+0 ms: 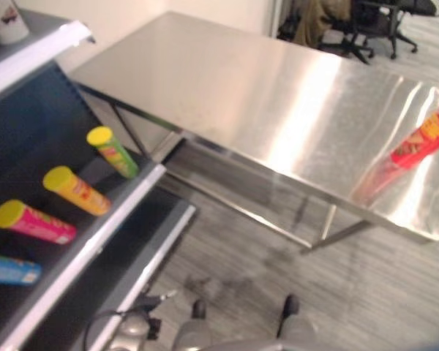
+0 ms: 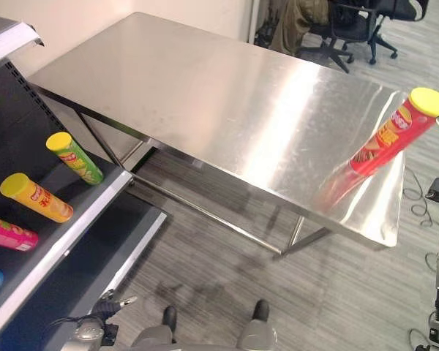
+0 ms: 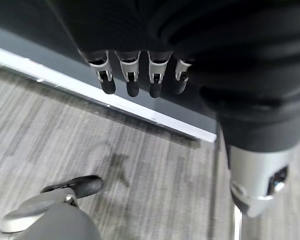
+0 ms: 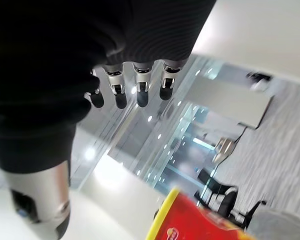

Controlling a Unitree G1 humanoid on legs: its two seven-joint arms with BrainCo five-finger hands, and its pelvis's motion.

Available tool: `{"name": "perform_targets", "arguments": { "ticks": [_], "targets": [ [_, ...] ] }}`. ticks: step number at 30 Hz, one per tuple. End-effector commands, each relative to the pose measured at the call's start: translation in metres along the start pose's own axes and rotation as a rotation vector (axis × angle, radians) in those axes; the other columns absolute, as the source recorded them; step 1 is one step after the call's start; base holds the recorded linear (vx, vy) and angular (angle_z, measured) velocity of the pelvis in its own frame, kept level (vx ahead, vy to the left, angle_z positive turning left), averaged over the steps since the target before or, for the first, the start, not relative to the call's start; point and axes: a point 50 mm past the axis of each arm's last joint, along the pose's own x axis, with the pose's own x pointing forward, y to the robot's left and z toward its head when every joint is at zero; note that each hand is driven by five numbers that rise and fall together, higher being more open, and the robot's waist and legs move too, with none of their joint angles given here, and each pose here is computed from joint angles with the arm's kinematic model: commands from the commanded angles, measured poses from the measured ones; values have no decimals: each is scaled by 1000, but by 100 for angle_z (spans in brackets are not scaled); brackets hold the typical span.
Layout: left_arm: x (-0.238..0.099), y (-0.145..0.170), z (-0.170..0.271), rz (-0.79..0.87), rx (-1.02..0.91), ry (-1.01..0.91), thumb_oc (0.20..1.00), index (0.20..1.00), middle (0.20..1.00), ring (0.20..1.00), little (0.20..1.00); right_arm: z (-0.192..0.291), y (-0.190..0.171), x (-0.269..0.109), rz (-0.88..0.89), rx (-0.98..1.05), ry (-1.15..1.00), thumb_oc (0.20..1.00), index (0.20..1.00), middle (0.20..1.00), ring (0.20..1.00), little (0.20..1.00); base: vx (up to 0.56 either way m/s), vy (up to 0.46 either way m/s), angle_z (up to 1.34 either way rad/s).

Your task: Put the goods on the table back onto the shelves and tidy them up.

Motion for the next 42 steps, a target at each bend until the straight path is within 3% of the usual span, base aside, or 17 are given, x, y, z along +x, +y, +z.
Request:
{"name": "perform_targets", "arguments": {
  "ticks": [1,16,27,42],
  "targets": [
    [3,23,15,56,57,-70,1000,1000,1000,1000,1000,45,-8,25,-54,7,-197,1000,1000,1000,1000,1000,221,-235,-9],
    [3,15,24,38,62,-107,1000,1000,1000,1000,1000,60,-35,23,-136,39,-277,1000,1000,1000,1000,1000,131,-117,24],
    [1,32,8,64,99,-64,1000,1000,1000,1000,1000,26,-16,41,175,-89,-73,1000,1000,1000,1000,1000,11,2,-1],
    [1,32,6,50,101,-56,1000,1000,1000,1000,1000,11,-15,47,272,-134,23,1000,1000,1000,1000,1000,-1,1,-2]
  ]
}}
